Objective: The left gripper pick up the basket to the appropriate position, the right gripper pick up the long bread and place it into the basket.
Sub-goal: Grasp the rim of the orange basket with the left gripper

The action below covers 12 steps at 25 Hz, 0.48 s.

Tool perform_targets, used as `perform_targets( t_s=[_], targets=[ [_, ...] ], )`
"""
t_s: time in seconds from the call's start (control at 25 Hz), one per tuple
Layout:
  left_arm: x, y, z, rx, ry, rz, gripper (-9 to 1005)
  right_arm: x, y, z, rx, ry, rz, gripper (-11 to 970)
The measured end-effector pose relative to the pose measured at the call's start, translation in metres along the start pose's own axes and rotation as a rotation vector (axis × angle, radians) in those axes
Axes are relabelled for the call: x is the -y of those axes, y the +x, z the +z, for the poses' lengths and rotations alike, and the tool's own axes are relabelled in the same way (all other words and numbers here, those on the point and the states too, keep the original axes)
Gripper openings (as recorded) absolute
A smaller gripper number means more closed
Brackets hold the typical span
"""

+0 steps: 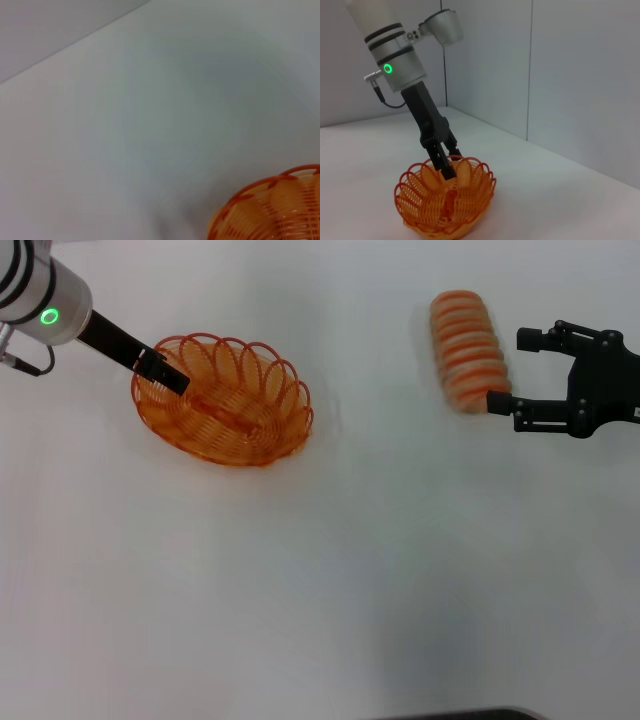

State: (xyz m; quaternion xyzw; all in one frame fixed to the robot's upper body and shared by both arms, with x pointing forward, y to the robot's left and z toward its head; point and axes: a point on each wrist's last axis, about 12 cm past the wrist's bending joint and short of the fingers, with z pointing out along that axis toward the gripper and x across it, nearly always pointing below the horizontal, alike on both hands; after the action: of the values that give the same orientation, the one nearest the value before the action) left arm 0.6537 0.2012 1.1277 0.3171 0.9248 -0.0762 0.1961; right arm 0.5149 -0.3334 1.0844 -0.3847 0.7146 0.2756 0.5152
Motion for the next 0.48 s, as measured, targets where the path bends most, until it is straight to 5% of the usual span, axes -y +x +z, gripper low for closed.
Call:
perform_targets(
  t_s=[0.48],
  targets=[
    [0.0007,-0.0009,0.0012,0.0,-0.007,0.006,816,0.0005,-0.0006,0.0006,0.0,0.001,-0.002,915]
  ],
)
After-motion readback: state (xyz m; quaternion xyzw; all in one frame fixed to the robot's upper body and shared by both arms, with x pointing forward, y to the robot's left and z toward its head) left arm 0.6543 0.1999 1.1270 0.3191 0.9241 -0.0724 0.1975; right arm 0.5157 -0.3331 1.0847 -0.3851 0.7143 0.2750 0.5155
